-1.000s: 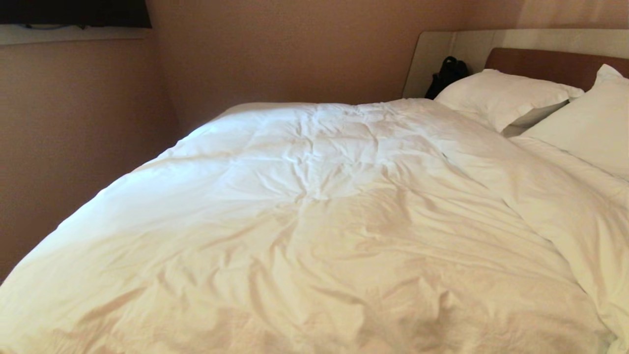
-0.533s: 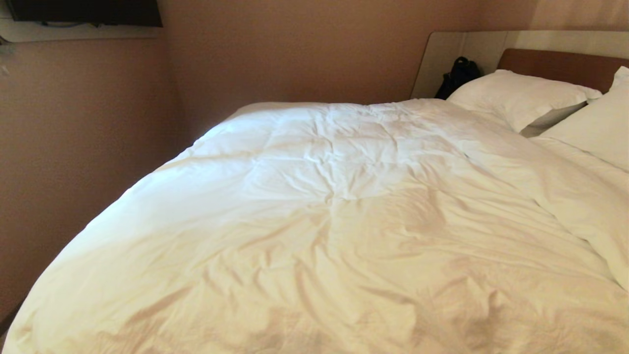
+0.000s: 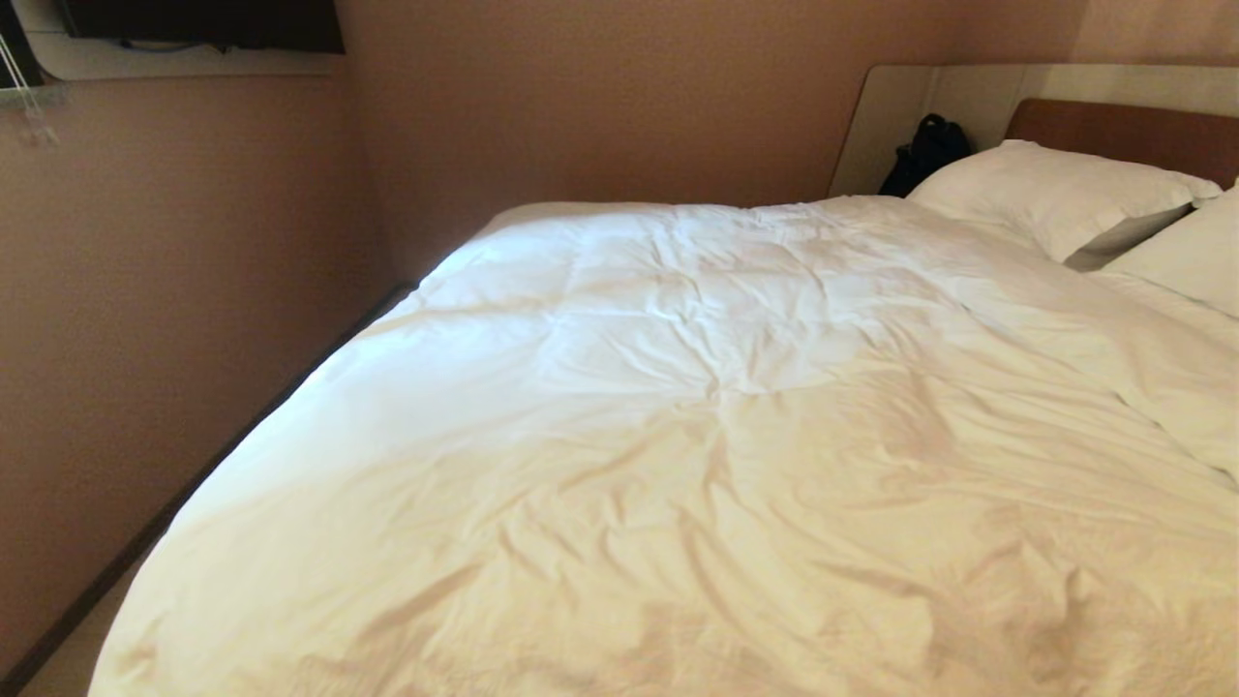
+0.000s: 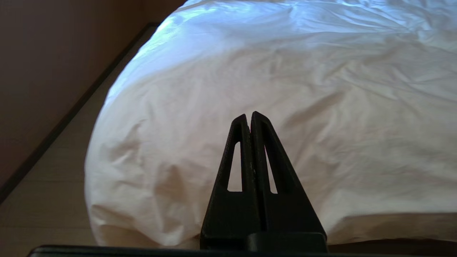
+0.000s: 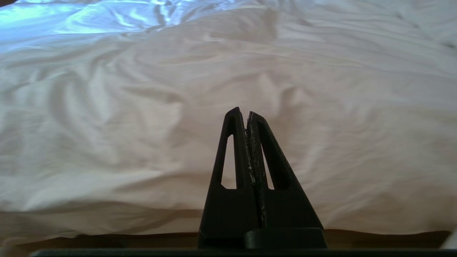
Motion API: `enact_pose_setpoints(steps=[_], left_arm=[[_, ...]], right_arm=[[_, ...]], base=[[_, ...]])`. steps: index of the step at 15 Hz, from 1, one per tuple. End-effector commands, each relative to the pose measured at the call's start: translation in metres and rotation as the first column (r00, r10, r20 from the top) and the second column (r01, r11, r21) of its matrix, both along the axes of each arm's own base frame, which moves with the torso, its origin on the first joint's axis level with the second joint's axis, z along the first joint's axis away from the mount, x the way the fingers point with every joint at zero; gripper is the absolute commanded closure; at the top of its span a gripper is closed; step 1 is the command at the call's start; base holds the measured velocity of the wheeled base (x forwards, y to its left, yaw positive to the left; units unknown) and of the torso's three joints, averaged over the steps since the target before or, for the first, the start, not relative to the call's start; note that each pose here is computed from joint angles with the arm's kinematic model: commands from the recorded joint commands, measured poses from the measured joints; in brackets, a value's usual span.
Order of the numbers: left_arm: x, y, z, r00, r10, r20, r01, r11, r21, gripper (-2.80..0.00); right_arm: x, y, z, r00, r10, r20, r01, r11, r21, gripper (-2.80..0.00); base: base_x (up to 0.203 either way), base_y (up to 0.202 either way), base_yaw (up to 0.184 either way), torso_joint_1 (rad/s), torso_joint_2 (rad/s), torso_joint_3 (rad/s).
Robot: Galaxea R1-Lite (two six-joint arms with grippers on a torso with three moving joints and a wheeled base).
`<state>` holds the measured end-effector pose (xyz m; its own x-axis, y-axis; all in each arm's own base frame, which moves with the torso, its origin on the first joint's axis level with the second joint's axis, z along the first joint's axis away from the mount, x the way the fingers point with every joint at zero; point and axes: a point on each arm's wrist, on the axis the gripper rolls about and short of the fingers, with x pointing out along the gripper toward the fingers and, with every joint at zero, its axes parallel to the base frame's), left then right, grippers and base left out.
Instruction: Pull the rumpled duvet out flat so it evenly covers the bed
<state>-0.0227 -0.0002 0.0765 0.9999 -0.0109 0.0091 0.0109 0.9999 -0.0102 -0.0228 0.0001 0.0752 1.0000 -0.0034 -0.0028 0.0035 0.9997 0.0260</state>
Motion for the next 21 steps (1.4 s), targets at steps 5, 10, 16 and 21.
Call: enact_pose_setpoints(steps=[5, 10, 16, 21], left_arm=[[0.0001, 0.0000, 0.0001, 1.000, 0.000, 0.000, 0.000, 1.000, -0.002, 0.00], [0.0001, 0.0000, 0.0001, 1.000, 0.000, 0.000, 0.000, 1.000, -0.002, 0.00], [0.0001, 0.0000, 0.0001, 1.000, 0.000, 0.000, 0.000, 1.000, -0.002, 0.00], [-0.0001, 0.0000, 0.0002, 1.000, 0.000, 0.003, 0.000, 1.000, 0.001, 0.00]], right_arm=[[0.0000, 0.0000, -0.0001, 1.000, 0.000, 0.000, 0.000, 1.000, 0.000, 0.00], [0.0000, 0.0000, -0.0001, 1.000, 0.000, 0.000, 0.000, 1.000, 0.000, 0.00], [0.0000, 0.0000, -0.0001, 1.000, 0.000, 0.000, 0.000, 1.000, 0.000, 0.00], [0.0000, 0.0000, -0.0001, 1.000, 0.000, 0.000, 0.000, 1.000, 0.000, 0.00]], base=[[0.000, 0.194, -0.003, 0.003, 0.00, 0.002], [0.000, 0.194, -0.001, 0.002, 0.00, 0.002], [0.000, 0.157, 0.000, 0.001, 0.00, 0.003], [0.000, 0.000, 0.000, 0.000, 0.00, 0.000]])
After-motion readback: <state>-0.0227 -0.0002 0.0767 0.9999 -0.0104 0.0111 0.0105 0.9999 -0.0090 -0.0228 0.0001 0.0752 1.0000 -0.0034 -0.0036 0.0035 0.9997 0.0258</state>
